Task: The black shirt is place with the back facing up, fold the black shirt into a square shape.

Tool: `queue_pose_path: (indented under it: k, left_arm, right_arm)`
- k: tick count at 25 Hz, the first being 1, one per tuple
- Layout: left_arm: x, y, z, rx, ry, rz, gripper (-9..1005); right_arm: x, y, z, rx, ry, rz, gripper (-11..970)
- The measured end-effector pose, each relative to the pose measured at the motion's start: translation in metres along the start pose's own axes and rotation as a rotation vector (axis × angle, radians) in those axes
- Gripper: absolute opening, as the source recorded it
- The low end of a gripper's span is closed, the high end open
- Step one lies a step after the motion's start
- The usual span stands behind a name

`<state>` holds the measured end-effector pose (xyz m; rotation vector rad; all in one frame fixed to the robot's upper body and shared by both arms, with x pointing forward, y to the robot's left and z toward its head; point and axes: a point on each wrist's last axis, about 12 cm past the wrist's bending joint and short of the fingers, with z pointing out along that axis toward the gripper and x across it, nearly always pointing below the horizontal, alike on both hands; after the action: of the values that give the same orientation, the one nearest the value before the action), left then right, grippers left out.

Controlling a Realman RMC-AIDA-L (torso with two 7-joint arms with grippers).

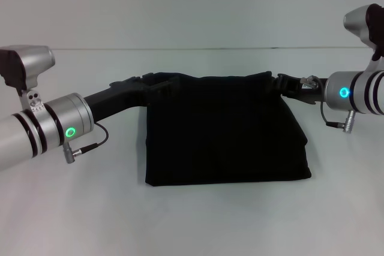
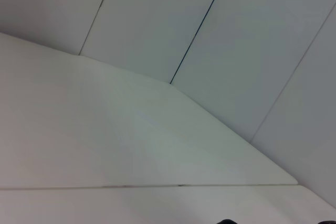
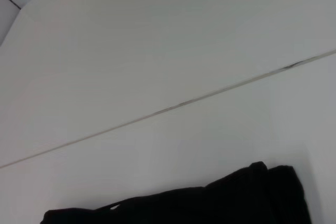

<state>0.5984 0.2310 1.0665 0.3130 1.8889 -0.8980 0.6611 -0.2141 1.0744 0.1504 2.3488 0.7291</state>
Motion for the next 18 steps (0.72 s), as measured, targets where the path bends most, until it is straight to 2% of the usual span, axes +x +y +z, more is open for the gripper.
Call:
queue_pose_path:
  k: [6, 11, 18]
  left_arm:
    - [0.000, 0.000, 0.000, -0.001, 0.000, 0.000, 809]
    - [0.000, 0.000, 0.000, -0.002, 0.000, 0.001, 808]
    - [-0.001, 0.000, 0.001, -0.003, 0.000, 0.001, 808]
  right_arm:
    - [0.001, 0.000, 0.000, -0.002, 0.004, 0.000, 154]
    - [0.001, -0.002, -0.001, 0.002, 0.001, 0.002, 32]
    - [-0.017, -0.007, -0.009, 0.007, -0.051, -0.014, 29]
